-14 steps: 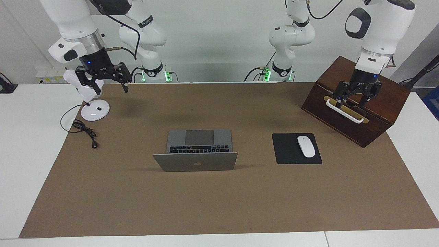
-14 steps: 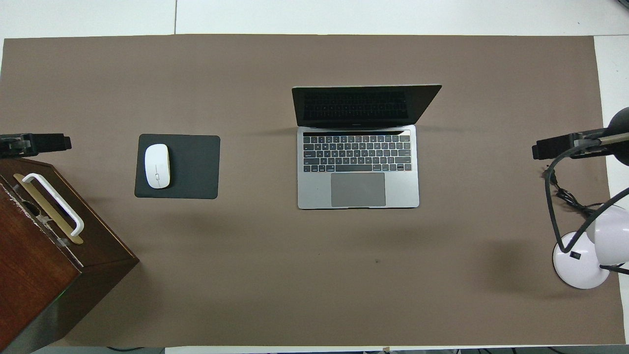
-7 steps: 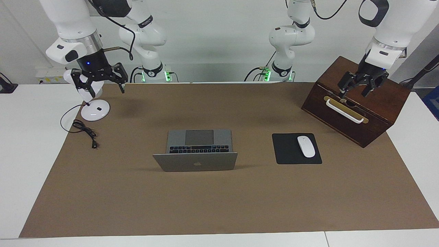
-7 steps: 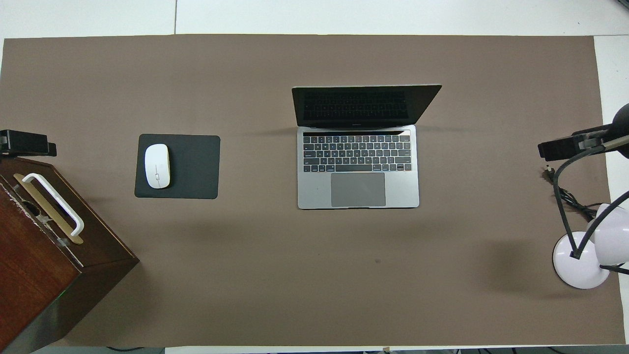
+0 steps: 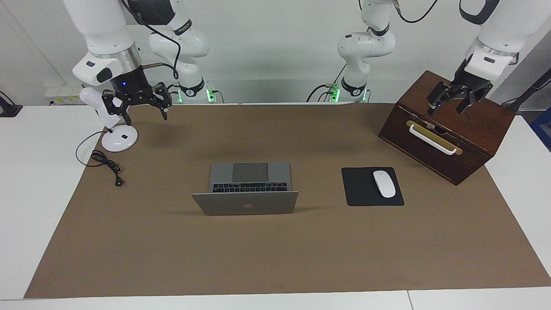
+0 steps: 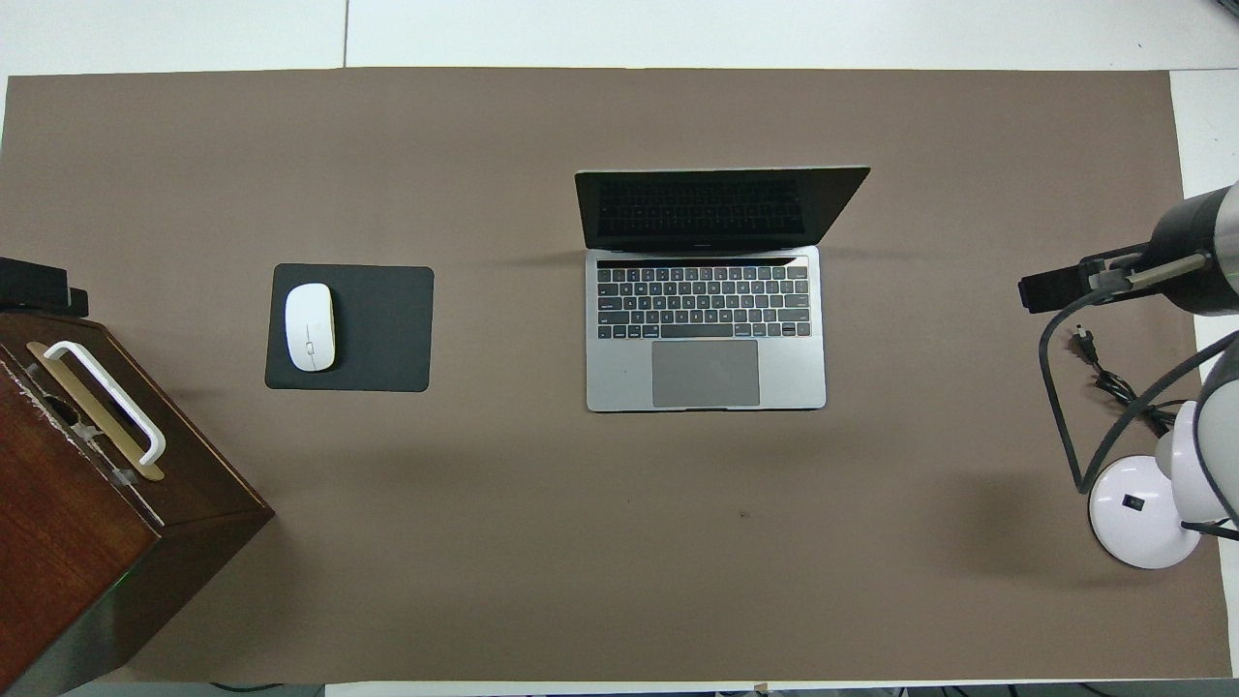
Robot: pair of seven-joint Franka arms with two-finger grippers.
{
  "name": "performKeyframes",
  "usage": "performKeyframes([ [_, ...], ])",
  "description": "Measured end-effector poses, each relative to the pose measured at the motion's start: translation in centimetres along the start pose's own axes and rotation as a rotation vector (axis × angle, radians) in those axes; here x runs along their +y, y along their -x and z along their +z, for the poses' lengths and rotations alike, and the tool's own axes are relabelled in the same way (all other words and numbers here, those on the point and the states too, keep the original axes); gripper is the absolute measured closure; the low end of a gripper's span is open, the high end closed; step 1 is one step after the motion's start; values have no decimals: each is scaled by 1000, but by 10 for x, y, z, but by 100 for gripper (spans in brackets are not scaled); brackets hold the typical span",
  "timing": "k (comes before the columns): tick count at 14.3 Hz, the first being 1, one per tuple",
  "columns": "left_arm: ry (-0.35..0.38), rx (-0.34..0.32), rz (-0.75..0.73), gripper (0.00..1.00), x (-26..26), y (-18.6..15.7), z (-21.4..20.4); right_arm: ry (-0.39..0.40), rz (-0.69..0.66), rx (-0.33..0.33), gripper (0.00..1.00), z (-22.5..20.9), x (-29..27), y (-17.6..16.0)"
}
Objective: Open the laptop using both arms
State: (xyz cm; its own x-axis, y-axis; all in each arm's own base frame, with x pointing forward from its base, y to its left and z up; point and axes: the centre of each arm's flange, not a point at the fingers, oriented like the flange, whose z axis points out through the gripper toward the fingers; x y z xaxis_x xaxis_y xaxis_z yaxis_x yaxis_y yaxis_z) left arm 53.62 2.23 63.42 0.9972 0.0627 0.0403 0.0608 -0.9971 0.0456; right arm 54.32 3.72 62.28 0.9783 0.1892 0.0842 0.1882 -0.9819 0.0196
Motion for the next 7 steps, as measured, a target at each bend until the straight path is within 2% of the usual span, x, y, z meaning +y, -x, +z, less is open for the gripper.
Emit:
performKeyframes([
  [7,0,23,-18,0,0,-4,-1,-14,76,-126,0,9,24,18],
])
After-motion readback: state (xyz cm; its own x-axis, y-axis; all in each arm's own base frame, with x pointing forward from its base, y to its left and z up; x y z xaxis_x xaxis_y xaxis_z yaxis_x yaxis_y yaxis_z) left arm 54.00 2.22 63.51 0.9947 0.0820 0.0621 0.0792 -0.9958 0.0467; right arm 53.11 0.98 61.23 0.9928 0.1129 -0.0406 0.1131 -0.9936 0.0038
